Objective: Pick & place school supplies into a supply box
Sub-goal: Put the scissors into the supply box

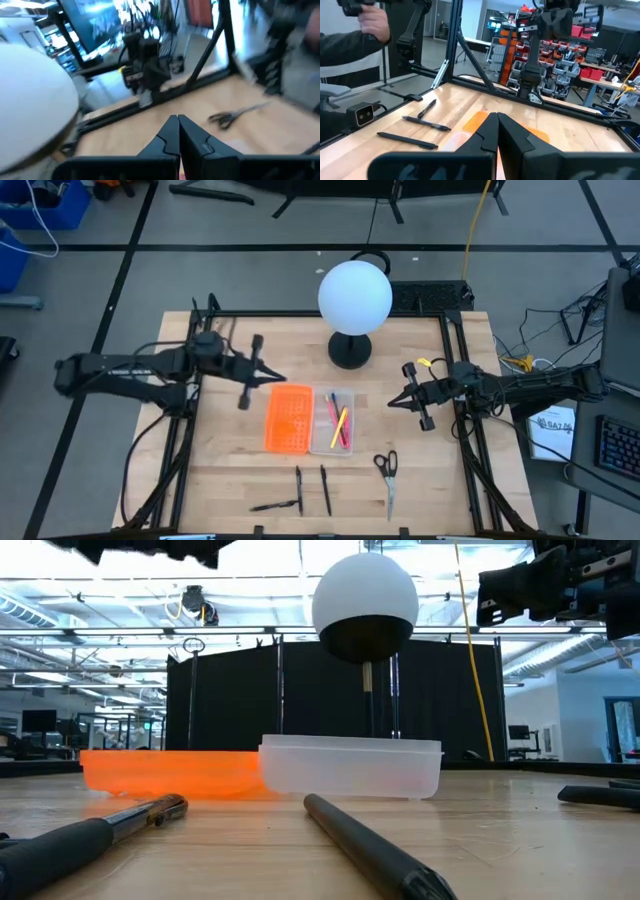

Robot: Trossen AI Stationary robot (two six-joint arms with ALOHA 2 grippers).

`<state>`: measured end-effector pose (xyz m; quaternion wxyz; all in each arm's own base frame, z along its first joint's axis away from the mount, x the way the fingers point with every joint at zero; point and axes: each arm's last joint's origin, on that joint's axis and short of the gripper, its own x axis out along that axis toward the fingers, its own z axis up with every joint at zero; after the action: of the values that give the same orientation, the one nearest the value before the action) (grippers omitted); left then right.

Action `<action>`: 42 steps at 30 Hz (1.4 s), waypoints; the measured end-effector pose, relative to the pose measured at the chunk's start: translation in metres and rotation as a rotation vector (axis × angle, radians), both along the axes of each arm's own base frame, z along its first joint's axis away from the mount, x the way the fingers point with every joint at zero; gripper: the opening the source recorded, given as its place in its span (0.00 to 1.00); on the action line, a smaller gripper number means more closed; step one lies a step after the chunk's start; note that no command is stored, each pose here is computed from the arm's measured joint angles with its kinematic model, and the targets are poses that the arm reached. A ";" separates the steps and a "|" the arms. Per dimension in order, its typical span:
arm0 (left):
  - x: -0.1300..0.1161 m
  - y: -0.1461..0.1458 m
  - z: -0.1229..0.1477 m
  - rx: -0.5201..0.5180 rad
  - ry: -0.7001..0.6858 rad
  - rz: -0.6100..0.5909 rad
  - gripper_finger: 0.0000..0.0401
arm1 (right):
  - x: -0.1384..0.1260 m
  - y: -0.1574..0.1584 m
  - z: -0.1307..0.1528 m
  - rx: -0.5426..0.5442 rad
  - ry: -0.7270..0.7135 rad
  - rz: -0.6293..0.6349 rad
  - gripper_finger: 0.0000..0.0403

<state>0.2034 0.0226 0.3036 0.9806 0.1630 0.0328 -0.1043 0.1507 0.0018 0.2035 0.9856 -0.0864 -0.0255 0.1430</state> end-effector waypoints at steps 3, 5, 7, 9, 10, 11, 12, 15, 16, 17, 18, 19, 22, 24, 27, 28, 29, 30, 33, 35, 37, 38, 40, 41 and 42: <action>-0.015 0.006 -0.015 -0.099 -0.040 0.008 0.01 | 0.001 0.000 -0.002 0.002 0.018 0.000 0.00; -0.022 0.005 -0.027 -0.118 -0.038 0.001 0.01 | 0.001 0.000 -0.003 0.000 0.024 0.000 0.00; -0.028 0.003 -0.038 -0.096 -0.037 -0.015 0.01 | 0.001 0.000 -0.003 -0.006 0.022 0.000 0.00; -0.035 0.000 -0.055 -0.052 -0.038 -0.018 0.01 | 0.001 0.000 -0.001 -0.007 0.004 0.000 0.00; -0.038 0.000 -0.062 -0.044 -0.052 -0.005 0.00 | 0.000 0.000 0.001 -0.007 -0.010 0.000 0.00; -0.041 0.000 -0.068 -0.049 -0.080 0.021 0.01 | 0.000 0.000 0.001 -0.008 -0.018 0.000 0.00; -0.044 0.000 -0.073 -0.066 -0.109 0.054 0.01 | 0.000 0.000 0.002 -0.008 -0.023 0.000 0.00; -0.055 0.000 -0.078 -0.116 -0.155 0.121 0.01 | 0.000 0.000 0.002 -0.008 -0.022 -0.001 0.00; -0.059 -0.001 -0.080 -0.130 -0.156 0.122 0.01 | 0.000 0.000 0.002 -0.008 -0.022 0.000 0.00; -0.063 -0.002 -0.079 -0.142 -0.161 0.121 0.01 | 0.000 0.000 0.002 -0.008 -0.022 -0.001 0.00; -0.067 -0.003 -0.077 -0.148 -0.174 0.117 0.01 | 0.000 0.000 0.002 -0.008 -0.022 -0.002 0.00; -0.071 -0.004 -0.075 -0.152 -0.176 0.112 0.01 | 0.000 0.000 0.002 -0.008 -0.024 -0.002 0.00; -0.083 -0.006 -0.072 -0.155 -0.143 0.121 0.00 | 0.000 0.000 0.002 -0.009 -0.026 -0.005 0.00; -0.089 -0.007 -0.075 -0.150 -0.131 0.147 0.01 | 0.001 -0.001 0.002 -0.016 -0.028 -0.038 0.00; -0.095 -0.007 -0.078 -0.131 -0.133 0.162 0.00 | 0.001 -0.004 0.002 0.002 -0.020 -0.122 0.00; -0.096 -0.008 -0.079 -0.124 -0.137 0.162 0.00 | 0.002 -0.004 0.001 0.018 -0.013 -0.137 0.00; -0.096 -0.008 -0.080 -0.117 -0.136 0.162 0.01 | 0.002 -0.004 0.001 0.033 -0.006 -0.141 0.00; -0.097 -0.008 -0.082 -0.114 -0.126 0.163 0.01 | 0.003 -0.004 0.000 0.047 -0.001 -0.151 0.00; -0.096 -0.007 -0.087 -0.105 -0.101 0.166 0.03 | 0.004 -0.006 0.003 0.087 -0.025 -0.212 0.00; -0.095 -0.007 -0.089 -0.104 -0.090 0.167 0.04 | 0.006 -0.006 0.005 0.121 -0.030 -0.275 0.00; -0.095 -0.007 -0.091 -0.119 -0.069 0.169 0.04 | 0.012 -0.002 0.011 0.134 -0.011 -0.305 0.00; -0.095 -0.007 -0.092 -0.133 -0.059 0.170 0.05 | 0.017 0.002 0.014 0.137 0.009 -0.305 0.00; -0.095 -0.007 -0.094 -0.161 -0.040 0.173 0.05 | 0.027 0.012 0.025 0.135 0.053 -0.322 0.00; -0.095 -0.007 -0.095 -0.180 -0.022 0.176 0.05 | 0.033 0.017 0.030 0.126 0.082 -0.336 0.00; -0.095 -0.007 -0.097 -0.201 -0.002 0.179 0.05 | 0.040 0.024 0.036 0.114 0.110 -0.358 0.00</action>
<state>0.1085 0.0153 0.2066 0.9974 0.0603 0.0356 -0.0191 0.1905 0.0257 0.2394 0.9985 -0.0255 0.0362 -0.0319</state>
